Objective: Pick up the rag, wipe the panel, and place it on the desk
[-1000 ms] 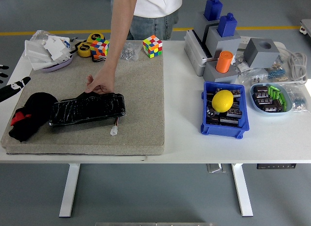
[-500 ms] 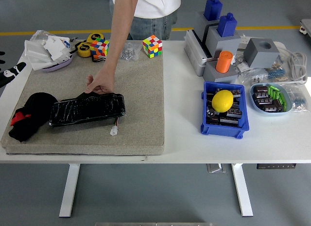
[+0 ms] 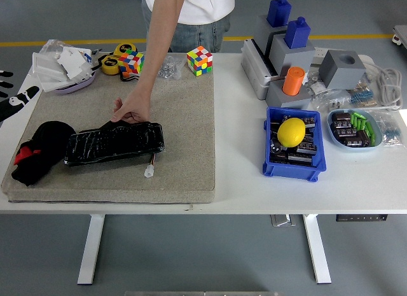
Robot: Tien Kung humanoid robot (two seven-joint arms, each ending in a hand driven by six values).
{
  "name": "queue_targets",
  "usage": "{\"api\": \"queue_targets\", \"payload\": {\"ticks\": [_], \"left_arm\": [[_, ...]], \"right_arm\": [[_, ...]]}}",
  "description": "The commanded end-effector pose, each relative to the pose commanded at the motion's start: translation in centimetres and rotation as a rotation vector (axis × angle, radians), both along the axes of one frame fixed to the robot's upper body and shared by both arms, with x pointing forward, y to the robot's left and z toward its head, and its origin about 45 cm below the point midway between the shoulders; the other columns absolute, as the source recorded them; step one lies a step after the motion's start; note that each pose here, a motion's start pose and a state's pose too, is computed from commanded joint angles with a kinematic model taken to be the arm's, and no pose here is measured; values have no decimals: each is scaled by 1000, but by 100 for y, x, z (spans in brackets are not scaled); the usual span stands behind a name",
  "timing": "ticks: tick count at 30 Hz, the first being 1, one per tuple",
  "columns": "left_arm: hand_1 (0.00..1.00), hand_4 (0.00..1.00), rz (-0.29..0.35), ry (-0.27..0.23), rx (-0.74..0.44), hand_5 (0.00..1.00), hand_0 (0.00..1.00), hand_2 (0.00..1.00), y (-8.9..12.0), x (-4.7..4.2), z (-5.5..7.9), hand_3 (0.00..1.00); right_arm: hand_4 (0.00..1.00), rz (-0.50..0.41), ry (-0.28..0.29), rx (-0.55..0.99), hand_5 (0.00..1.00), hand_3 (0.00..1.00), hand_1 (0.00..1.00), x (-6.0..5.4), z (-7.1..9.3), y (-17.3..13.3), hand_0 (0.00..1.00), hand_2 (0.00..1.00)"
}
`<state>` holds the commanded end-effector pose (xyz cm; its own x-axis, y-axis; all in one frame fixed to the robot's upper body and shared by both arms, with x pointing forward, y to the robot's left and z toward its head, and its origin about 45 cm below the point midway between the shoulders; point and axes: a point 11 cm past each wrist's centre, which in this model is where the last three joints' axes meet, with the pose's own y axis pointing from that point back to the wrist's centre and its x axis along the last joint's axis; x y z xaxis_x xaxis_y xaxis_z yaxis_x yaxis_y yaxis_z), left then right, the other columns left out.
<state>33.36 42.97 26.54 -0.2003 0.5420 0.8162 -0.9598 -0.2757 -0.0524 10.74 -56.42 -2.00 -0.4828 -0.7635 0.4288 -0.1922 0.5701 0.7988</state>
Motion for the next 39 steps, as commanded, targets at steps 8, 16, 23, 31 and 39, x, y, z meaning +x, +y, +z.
{"api": "queue_targets", "payload": {"ticks": [8,16,23,31,39], "left_arm": [[584,998,-10,-14,5,742,360,657,-60,-12,58,754],[584,998,7,-34,-22,675,361,652,-35,-3,72,753],[581,969,15,-84,-81,580,362,638,-46,41,138,744],[575,928,20,-127,-159,553,372,631,-49,54,133,741],[574,908,28,-147,-201,535,380,630,-45,50,129,742]], "right_arm": [[953,5,-3,-4,572,589,636,22,17,-10,751,689],[954,7,-5,3,572,589,636,12,-8,26,751,689],[954,-10,-16,21,573,590,636,-12,-59,90,751,689],[954,-11,-25,21,573,589,636,17,-55,99,751,690],[954,-10,-22,18,573,590,637,11,-46,84,752,690]]}}
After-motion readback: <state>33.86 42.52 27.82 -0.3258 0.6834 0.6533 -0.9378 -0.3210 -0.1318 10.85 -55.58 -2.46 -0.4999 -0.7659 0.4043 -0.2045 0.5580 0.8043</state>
